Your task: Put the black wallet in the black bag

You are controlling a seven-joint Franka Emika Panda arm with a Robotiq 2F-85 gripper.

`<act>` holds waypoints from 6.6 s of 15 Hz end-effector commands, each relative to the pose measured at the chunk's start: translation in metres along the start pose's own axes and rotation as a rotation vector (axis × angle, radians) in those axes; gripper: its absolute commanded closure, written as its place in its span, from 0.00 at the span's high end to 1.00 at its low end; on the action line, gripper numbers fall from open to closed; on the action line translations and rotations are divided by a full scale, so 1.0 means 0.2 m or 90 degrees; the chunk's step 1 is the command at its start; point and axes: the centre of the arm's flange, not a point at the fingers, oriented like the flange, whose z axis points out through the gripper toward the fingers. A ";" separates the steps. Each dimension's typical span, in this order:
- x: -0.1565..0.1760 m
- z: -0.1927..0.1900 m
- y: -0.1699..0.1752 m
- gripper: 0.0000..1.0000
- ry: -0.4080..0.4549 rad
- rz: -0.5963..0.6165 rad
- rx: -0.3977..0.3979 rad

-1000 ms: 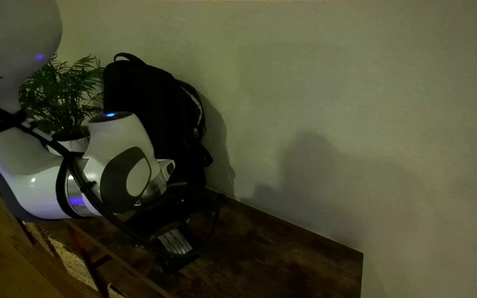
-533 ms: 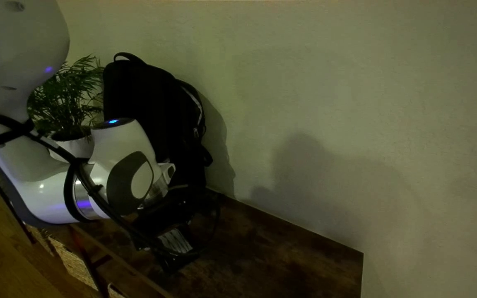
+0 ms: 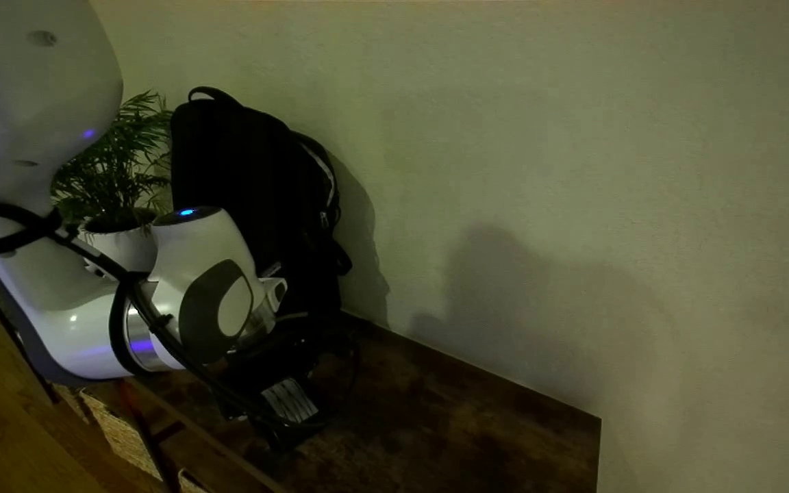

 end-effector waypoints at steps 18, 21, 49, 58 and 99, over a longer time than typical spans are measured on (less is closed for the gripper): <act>-0.05 -0.19 0.02 0.04 0.021 0.005 0.047; -0.05 -0.27 0.08 0.05 0.026 0.012 0.089; -0.17 -0.28 0.51 0.04 0.028 0.066 0.142; -0.18 -0.34 0.44 0.04 0.037 0.091 0.155; -0.11 -0.49 0.23 1.00 0.015 0.130 0.103</act>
